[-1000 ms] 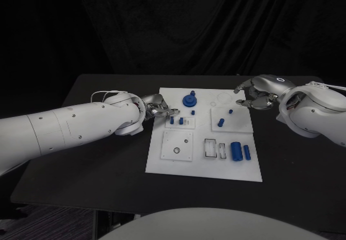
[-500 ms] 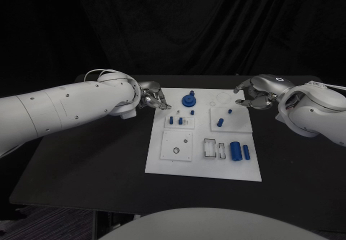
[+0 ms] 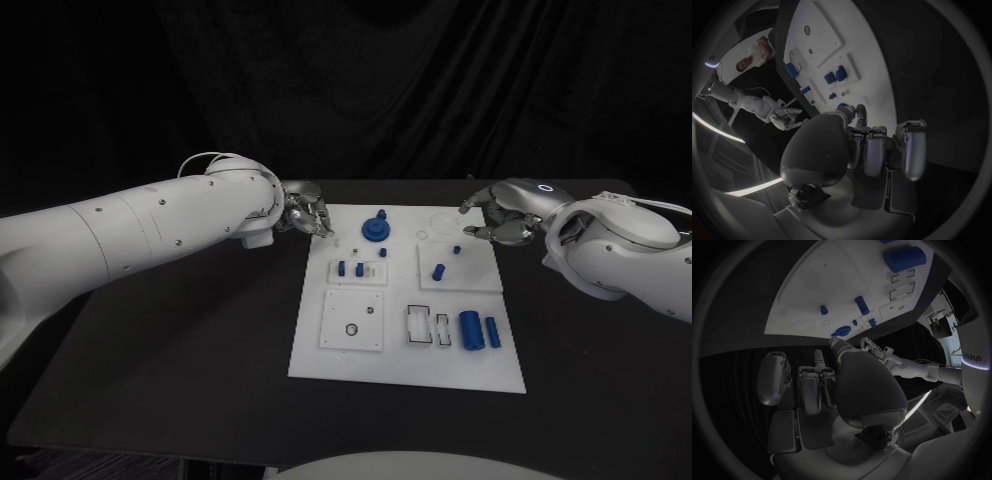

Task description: Assemble the parts on the task board

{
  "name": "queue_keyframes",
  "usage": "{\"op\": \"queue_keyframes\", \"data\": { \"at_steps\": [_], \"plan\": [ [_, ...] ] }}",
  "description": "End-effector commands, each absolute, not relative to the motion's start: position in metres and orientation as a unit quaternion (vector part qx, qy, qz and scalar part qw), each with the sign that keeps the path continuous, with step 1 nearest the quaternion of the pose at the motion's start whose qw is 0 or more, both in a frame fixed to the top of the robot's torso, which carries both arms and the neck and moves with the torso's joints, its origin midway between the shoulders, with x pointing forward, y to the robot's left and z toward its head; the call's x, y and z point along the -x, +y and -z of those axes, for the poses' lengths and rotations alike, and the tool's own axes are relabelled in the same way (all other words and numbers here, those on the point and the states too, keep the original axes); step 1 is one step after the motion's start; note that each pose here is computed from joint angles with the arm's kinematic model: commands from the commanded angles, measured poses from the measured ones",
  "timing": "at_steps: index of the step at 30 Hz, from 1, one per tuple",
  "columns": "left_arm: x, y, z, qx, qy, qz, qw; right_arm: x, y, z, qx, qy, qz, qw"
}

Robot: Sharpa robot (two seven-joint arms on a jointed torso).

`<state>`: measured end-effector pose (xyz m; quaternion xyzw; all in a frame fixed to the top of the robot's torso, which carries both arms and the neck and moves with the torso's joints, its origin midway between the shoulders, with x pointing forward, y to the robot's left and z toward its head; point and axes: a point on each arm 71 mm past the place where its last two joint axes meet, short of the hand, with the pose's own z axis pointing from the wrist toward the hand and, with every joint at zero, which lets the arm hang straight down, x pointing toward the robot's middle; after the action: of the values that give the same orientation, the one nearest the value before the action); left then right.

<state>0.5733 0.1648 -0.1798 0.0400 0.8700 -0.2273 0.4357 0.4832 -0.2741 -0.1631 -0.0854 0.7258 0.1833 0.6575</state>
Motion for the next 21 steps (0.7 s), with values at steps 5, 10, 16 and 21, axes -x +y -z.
{"op": "queue_keyframes", "data": {
  "at_steps": [5,10,16,21],
  "plan": [
    [-0.572,0.157,0.182,-0.051,0.869,0.247,0.426,-0.483,-0.275,0.163,0.081,0.720,-0.182,0.664],
    [-0.568,0.152,0.184,-0.059,0.875,0.246,0.412,-0.483,-0.276,0.163,0.081,0.720,-0.182,0.665],
    [-0.563,0.148,0.189,-0.062,0.891,0.224,0.389,-0.483,-0.275,0.162,0.081,0.720,-0.183,0.665],
    [-0.558,0.147,0.192,-0.059,0.904,0.193,0.377,-0.482,-0.275,0.162,0.081,0.720,-0.183,0.665]
  ]
}}
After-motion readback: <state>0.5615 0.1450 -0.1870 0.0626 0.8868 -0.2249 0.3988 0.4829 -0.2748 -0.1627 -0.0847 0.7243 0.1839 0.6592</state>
